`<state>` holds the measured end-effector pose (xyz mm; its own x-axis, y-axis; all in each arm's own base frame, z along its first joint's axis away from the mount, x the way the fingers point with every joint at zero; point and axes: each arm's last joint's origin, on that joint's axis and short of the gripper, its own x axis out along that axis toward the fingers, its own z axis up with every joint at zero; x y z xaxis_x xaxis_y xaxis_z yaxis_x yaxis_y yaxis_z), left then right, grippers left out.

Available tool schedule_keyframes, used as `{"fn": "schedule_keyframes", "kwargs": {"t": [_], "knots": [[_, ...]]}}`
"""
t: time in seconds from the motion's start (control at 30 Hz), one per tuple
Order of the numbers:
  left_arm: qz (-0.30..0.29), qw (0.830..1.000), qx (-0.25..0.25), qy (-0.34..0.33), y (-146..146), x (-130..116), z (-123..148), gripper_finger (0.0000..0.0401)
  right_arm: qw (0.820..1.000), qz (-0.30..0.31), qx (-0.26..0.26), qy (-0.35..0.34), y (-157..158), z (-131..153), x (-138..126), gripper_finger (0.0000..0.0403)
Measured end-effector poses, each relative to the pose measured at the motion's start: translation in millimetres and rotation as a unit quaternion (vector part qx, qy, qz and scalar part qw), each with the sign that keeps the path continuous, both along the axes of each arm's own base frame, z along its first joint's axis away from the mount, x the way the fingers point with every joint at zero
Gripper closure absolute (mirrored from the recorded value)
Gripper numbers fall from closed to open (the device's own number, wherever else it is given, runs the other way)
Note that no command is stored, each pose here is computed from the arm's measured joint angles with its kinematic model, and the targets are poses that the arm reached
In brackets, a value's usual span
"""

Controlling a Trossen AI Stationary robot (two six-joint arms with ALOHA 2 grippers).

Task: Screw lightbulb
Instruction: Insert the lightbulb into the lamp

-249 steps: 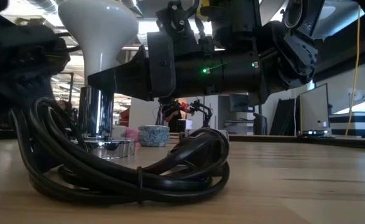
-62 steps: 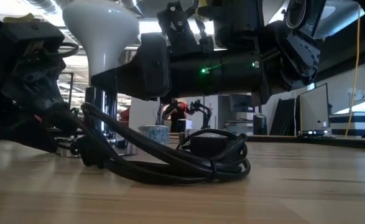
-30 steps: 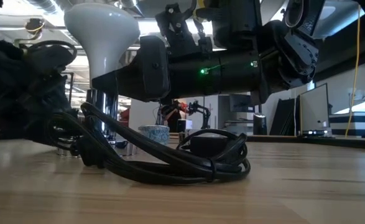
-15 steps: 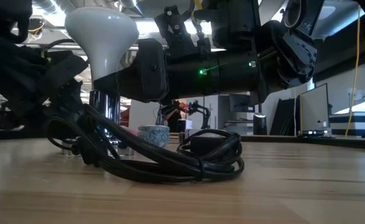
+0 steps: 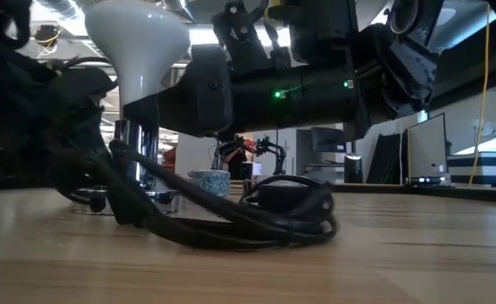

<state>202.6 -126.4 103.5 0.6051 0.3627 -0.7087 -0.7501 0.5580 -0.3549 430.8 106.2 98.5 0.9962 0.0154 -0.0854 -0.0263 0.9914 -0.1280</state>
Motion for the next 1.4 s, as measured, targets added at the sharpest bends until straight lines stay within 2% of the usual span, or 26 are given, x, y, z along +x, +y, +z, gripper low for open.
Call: {"fn": "schedule_keyframes", "kwargs": {"t": [0.87,1.17,1.4], "knots": [[-0.006,0.997,-0.069,-0.046,-27,-14,1,0.018,1.0,-0.019,-0.004,0.0,-3,0,1,0.0237],[-0.013,0.995,-0.072,-0.07,-29,-17,13,0.018,1.0,-0.015,-0.004,0.0,-3,0,0,0.0237],[-0.026,0.995,-0.071,-0.061,-29,-17,14,0.018,1.0,-0.011,-0.003,0.0,-2,0,0,0.0237]]}}
